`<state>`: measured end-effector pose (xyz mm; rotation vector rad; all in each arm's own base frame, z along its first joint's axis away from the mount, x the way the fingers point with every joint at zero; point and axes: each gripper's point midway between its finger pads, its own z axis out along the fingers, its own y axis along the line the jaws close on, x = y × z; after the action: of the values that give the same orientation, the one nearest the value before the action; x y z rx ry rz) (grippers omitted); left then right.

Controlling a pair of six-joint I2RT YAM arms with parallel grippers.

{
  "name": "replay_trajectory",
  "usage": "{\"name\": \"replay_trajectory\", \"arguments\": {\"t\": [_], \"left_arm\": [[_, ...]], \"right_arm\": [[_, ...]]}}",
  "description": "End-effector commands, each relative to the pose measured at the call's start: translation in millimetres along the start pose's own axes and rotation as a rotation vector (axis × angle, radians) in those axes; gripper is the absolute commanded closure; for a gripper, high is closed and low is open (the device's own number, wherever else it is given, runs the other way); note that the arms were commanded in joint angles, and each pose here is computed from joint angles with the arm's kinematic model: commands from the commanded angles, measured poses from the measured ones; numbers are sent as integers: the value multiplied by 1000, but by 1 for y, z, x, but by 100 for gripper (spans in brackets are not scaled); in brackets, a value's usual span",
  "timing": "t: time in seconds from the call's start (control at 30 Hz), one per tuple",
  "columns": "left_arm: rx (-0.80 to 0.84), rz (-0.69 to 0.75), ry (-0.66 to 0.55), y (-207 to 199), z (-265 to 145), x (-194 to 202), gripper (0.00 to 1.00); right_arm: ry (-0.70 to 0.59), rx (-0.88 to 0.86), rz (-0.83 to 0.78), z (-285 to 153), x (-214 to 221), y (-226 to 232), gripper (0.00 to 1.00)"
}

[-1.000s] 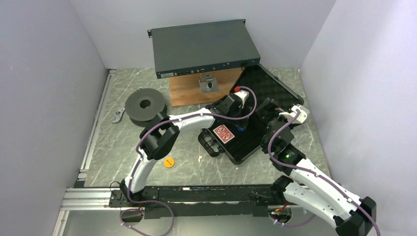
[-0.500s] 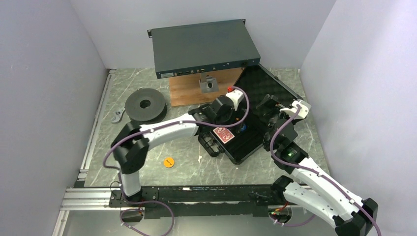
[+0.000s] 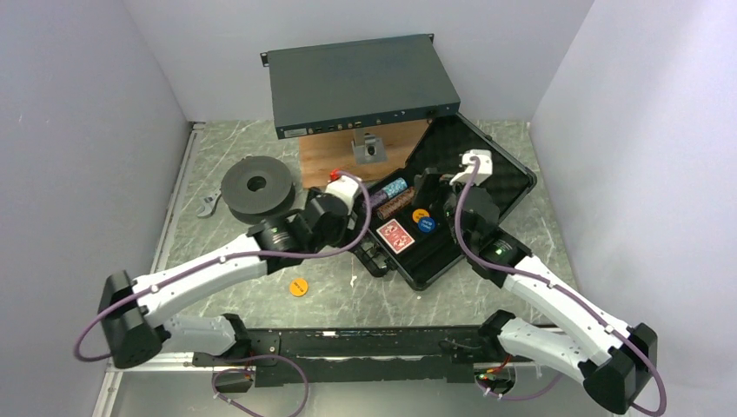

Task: Pack up texas hold em set

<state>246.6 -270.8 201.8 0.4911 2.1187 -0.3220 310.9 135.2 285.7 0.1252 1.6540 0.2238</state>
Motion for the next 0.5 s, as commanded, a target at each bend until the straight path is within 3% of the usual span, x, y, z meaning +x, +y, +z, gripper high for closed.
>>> {"name": "replay_trajectory", "arguments": {"t": [0.0, 0.2, 0.47], "left_arm": [[-200, 63, 23, 59, -33, 20, 5], [-347, 53, 30, 118, -74, 32, 0], [-409, -8, -8, 160, -104, 30, 0]], "right_arm": [[93, -254, -10, -7, 7, 52, 0], [185, -362, -60, -10, 31, 83, 0], [271, -479, -168, -24, 67, 131, 0]]}}
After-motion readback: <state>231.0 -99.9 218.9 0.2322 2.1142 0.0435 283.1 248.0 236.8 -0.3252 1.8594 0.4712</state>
